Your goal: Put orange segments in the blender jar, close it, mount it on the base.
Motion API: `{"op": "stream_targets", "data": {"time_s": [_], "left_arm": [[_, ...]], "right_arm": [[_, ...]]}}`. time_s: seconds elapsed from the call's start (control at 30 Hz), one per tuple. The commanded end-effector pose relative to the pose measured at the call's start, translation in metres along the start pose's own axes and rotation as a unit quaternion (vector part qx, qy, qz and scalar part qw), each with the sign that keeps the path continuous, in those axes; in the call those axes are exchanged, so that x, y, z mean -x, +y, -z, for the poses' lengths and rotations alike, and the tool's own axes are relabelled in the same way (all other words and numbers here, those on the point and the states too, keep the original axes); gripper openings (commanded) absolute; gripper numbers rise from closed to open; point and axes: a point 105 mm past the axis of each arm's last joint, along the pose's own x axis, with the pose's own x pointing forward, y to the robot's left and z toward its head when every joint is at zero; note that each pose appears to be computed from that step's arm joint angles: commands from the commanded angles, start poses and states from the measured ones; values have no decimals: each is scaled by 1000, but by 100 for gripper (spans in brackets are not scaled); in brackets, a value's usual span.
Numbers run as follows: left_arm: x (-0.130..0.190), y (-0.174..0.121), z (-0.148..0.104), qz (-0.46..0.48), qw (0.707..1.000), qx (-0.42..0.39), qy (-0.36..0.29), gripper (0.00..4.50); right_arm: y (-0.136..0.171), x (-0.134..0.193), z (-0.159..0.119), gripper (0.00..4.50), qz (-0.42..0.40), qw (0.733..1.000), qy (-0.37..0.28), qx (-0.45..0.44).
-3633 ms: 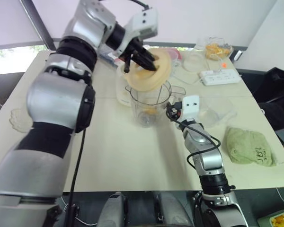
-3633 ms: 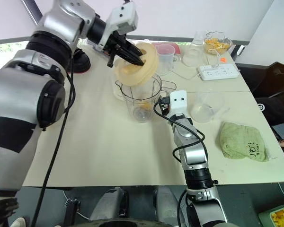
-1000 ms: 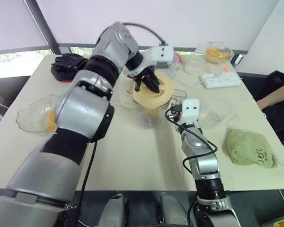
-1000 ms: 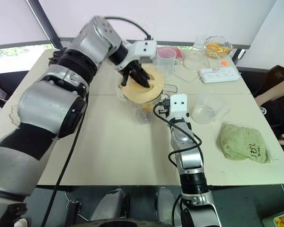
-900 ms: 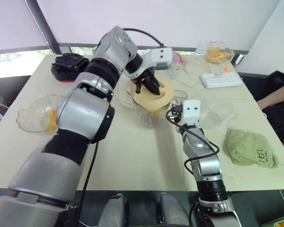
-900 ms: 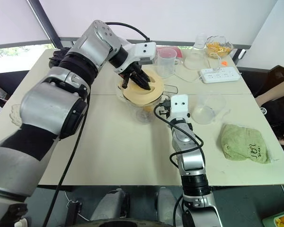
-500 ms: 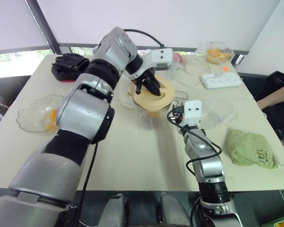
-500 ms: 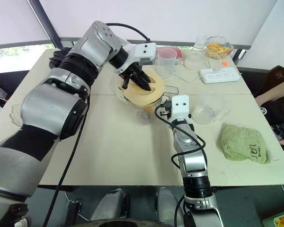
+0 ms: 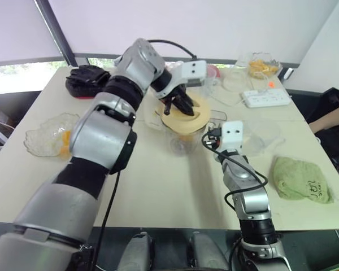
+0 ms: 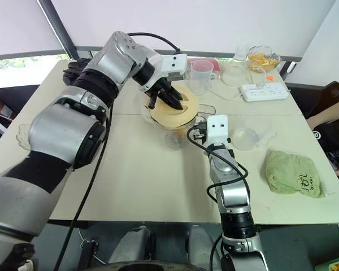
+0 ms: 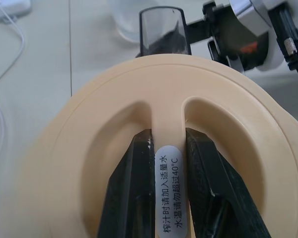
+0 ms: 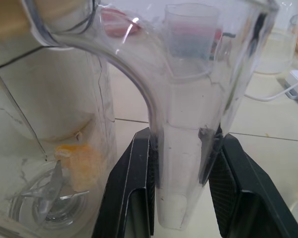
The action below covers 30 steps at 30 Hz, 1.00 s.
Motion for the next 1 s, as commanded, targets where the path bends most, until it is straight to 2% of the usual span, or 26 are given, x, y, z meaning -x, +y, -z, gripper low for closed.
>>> {"op": "stream_targets", "data": {"time_s": [0.03,0.13,0.43,0.63,0.9,1.0], "left_arm": [[-17,-1,36,-18,998,52,21,28],[-14,1,35,-24,998,59,12,28],[-13,-3,44,-7,999,34,42,28],[-13,-10,50,25,996,-14,84,28],[-16,-1,22,-9,998,-46,37,28],[-15,0,21,-11,997,-66,45,28]], "right_arm": [[0,9,-13,88,-20,999,-24,12],[0,9,-11,88,-25,999,-19,14],[-1,9,-8,88,-30,999,-13,13],[3,13,-8,88,-19,1000,-17,-1],[4,21,-6,88,15,999,-21,-25],[2,24,-2,88,20,999,-18,-26]]}}
